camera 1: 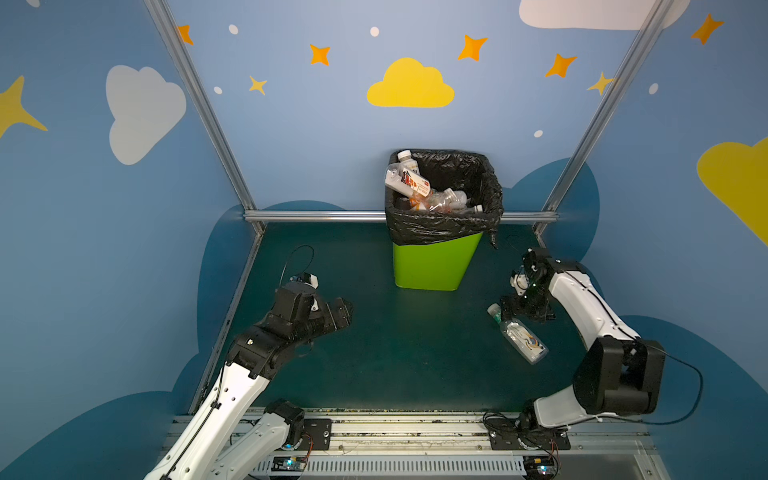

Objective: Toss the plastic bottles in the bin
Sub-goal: 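Close the right gripper on the crane-label bottle while the left gripper withdraws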

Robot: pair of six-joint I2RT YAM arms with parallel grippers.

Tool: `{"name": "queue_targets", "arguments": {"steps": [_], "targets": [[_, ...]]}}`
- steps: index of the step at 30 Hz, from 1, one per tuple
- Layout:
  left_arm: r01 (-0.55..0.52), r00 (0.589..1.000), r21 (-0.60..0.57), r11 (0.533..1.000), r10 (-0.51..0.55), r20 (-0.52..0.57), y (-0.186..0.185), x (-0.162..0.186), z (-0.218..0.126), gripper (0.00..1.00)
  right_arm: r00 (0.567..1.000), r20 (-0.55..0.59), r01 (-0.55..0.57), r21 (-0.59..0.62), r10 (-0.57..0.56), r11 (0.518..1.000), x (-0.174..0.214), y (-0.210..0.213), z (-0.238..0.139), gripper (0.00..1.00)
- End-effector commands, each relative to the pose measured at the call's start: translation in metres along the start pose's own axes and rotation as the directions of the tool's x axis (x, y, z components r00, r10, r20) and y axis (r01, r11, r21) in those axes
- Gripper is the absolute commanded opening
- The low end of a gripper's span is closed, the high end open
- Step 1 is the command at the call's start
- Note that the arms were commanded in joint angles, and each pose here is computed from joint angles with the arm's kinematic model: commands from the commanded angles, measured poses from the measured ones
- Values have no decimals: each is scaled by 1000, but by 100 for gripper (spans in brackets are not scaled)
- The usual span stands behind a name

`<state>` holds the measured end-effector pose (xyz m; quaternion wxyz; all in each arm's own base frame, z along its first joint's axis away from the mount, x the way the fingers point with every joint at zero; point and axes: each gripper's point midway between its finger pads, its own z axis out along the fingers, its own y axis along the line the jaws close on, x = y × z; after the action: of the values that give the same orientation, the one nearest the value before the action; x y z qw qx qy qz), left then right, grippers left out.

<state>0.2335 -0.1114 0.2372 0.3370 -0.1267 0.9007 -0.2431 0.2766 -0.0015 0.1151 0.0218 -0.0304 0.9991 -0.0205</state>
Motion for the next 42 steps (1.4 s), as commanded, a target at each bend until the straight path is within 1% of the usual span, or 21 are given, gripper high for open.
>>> {"name": "queue_targets", "arguments": {"steps": [1,6,9,17,20,22,26,33,36,38,42], "targets": [[10,1000,-8,1000,-10,10,6,1,-4,100,998,-66,14,69,-10,998,-1,-11,4,92],[20,1000,-31,999,-19,23,16,-2,-6,100,986,-166,25,88,-10,996,-1,-15,25,93],[27,999,-36,999,-26,31,19,-5,-5,100,979,-204,32,103,-10,994,-1,-19,34,93],[44,998,-34,998,-43,36,25,-18,0,100,958,-287,39,79,-14,996,0,-17,56,94],[55,998,-40,998,-53,34,29,-22,4,100,949,-314,35,72,-10,997,-1,-18,63,94],[62,998,-16,998,-62,14,27,-21,6,100,945,-327,30,61,-8,998,-1,-18,66,94],[75,997,-15,997,-75,4,30,-24,11,100,940,-341,12,28,-2,1000,-3,-15,72,93],[97,995,-3,995,-97,-9,32,-29,17,100,935,-355,-10,-62,-13,998,-6,-1,79,88],[103,995,0,995,-103,-14,32,-30,19,100,930,-368,-19,-85,-14,996,-7,4,82,84],[107,994,1,994,-107,-12,33,-30,19,100,928,-371,-22,-94,-14,995,-7,6,83,78],[113,994,0,994,-113,-9,35,-29,18,100,931,-365,-42,-120,-5,992,-9,10,82,56]]}}
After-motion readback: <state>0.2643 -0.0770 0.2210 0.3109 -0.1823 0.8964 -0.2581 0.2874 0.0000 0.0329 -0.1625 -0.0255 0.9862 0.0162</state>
